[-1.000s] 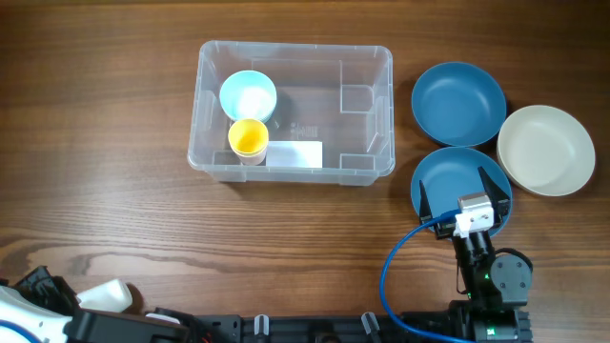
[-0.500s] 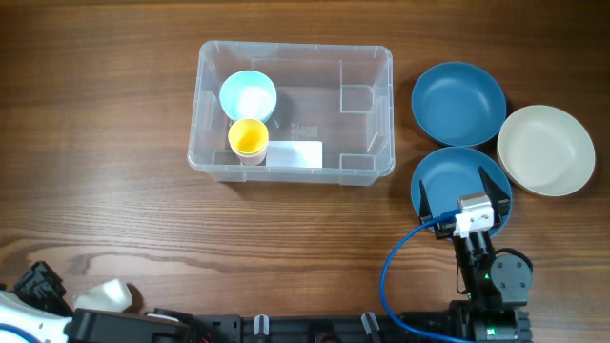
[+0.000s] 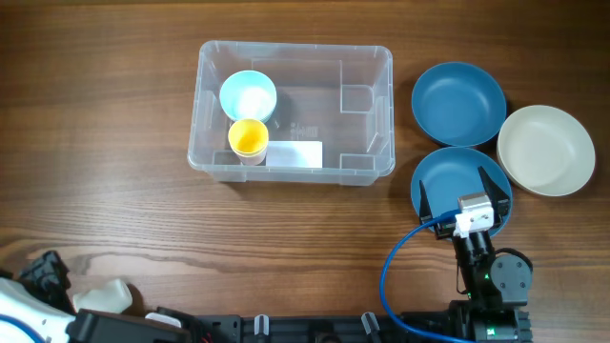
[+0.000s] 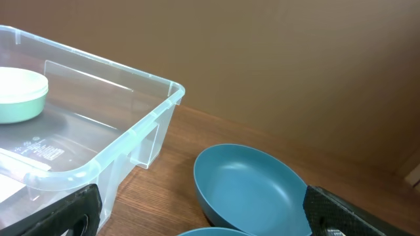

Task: Pack container
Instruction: 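Move the left gripper down to the white cup and grasp it, then lift the white cup with the left gripper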

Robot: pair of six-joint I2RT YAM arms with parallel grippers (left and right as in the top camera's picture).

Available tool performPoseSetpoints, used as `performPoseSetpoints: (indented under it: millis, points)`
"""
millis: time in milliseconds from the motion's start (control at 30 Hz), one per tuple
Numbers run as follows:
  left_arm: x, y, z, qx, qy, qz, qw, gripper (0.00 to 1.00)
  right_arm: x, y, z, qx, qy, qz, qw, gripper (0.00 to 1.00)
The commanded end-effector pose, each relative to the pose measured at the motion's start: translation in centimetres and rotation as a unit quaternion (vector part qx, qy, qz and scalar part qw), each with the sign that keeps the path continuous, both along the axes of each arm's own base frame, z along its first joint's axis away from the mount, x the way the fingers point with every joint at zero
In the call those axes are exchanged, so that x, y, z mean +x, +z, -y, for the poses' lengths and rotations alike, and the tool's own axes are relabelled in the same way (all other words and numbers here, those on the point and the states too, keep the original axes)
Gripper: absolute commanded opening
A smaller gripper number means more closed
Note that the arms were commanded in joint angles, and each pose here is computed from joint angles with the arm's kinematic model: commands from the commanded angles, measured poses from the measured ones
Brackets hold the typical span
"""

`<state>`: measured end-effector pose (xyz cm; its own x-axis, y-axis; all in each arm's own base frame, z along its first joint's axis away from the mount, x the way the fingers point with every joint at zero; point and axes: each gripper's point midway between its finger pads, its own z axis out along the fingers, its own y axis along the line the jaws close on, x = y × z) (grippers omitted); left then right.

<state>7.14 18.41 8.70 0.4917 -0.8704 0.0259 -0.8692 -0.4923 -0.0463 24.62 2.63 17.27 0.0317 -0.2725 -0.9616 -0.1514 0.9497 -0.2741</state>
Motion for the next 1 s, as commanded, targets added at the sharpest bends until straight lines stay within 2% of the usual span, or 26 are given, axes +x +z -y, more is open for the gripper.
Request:
performPoseSetpoints:
  millis: [0, 167, 400, 700, 800, 967]
  points:
    - [2.0, 0.1, 0.6, 0.018, -0.128, -0.001, 0.992, 1.0, 0.0, 0.0, -0.4, -0.004, 0.011, 0.001, 1.0, 1.0]
    - [2.5, -0.6, 1.9, 0.015, -0.182, -0.04, 0.982, 1.0, 0.0, 0.0, -0.4, -0.004, 0.011, 0.001, 1.0, 1.0]
    - [1.6, -1.2, 2.7, 0.002, -0.151, -0.063, 0.987, 1.0, 0.0, 0.0, -0.4, -0.004, 0.011, 0.001, 1.0, 1.0]
    - [-1.9, -1.6, 3.0, 0.015, 0.001, -0.153, 0.988, 1.0, 0.0, 0.0, -0.4, -0.004, 0.011, 0.001, 1.0, 1.0]
    - [-3.1, -2.4, 2.6, 0.038, 0.02, -0.183, 0.982, 1.0, 0.0, 0.0, -0.4, -0.004, 0.011, 0.001, 1.0, 1.0]
    - [-3.1, -3.0, 2.8, 0.039, 0.05, -0.179, 0.982, 1.0, 0.0, 0.0, -0.4, -0.004, 0.011, 0.001, 1.0, 1.0]
